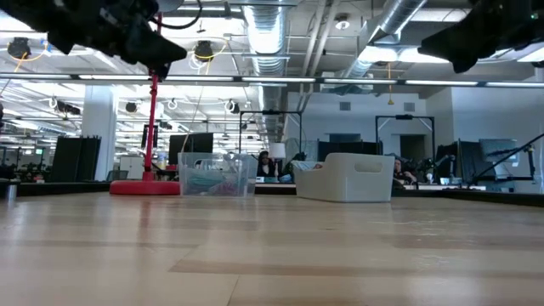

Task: Pick & Place USB Port
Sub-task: Return to Home Position

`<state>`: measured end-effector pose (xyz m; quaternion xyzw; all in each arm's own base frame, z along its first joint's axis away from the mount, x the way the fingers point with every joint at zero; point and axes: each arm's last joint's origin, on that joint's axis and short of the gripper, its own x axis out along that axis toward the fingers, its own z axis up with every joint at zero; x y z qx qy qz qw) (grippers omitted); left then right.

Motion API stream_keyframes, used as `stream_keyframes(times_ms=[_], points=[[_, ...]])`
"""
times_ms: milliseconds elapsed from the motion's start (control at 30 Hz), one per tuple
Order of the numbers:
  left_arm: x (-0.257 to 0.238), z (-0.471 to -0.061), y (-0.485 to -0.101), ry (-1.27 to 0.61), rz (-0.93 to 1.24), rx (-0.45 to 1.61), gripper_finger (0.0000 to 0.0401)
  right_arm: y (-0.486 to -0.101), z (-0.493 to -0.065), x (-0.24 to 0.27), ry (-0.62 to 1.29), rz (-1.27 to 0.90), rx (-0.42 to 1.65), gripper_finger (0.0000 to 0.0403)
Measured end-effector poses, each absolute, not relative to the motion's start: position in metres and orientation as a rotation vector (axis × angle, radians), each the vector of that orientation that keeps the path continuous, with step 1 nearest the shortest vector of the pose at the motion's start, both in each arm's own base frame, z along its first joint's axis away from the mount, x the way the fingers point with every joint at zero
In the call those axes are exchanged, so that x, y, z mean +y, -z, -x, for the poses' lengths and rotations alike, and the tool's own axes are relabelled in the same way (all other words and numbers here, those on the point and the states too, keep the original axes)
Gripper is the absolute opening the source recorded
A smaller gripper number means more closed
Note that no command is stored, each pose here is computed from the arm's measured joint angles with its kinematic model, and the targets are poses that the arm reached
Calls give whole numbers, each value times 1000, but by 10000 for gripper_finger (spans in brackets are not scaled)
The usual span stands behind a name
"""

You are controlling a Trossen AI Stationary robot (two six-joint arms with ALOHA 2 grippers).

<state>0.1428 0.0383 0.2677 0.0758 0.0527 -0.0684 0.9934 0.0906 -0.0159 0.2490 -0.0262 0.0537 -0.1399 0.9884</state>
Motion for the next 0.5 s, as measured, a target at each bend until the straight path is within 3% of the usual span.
stream_keyframes(times_ms=[500], points=[[28, -113, -225, 122, -188, -43, 21, -227, -84, -15, 286, 51, -32, 118]])
